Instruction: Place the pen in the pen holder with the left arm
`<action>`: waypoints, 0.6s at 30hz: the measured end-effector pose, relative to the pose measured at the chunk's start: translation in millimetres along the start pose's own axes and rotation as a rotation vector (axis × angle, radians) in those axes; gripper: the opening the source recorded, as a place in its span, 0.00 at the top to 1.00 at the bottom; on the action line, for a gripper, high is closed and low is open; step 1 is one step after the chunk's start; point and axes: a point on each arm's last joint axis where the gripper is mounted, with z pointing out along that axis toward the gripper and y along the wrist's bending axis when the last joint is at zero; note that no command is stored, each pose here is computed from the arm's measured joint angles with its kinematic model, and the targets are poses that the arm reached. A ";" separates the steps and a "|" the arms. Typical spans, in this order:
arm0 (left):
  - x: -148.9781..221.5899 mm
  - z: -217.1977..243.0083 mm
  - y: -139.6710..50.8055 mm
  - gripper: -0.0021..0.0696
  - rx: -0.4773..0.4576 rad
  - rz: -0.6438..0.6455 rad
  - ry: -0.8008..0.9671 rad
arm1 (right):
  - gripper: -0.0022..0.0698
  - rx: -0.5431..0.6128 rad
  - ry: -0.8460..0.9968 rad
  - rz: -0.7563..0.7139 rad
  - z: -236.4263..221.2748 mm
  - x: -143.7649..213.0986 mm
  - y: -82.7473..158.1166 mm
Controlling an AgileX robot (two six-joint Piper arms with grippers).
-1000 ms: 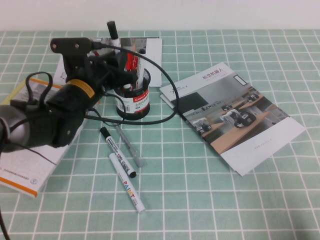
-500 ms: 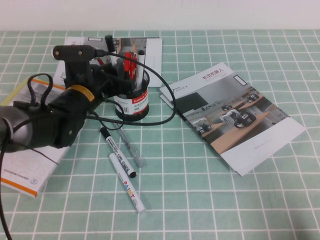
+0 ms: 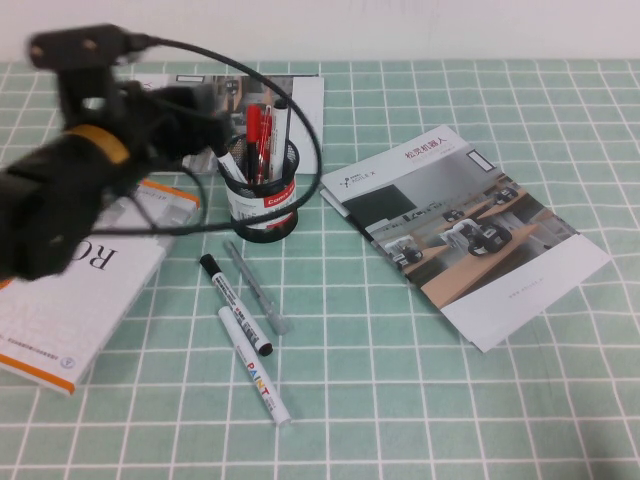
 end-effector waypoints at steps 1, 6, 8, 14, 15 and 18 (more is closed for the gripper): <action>-5.9 -13.3 -1.4 0.71 0.003 0.006 -0.014 | 1.00 0.000 0.000 0.000 0.0 0.0 0.0; -23.7 -84.8 -5.8 0.93 0.023 0.046 -0.118 | 1.00 0.000 0.000 0.000 0.0 0.0 0.0; -23.6 -112.8 -5.9 0.95 0.029 0.061 -0.152 | 1.00 0.000 0.000 0.000 0.0 0.0 0.0; 3.4 -190.2 0.1 0.96 0.027 0.076 -0.161 | 1.00 0.000 0.000 0.000 0.0 0.0 0.0; 14.4 -200.3 2.6 0.96 0.024 0.076 -0.148 | 1.00 0.000 0.000 0.000 0.0 0.0 0.0; 39.2 -224.3 8.3 0.96 0.017 0.078 -0.120 | 1.00 0.000 0.000 0.000 0.0 0.0 0.0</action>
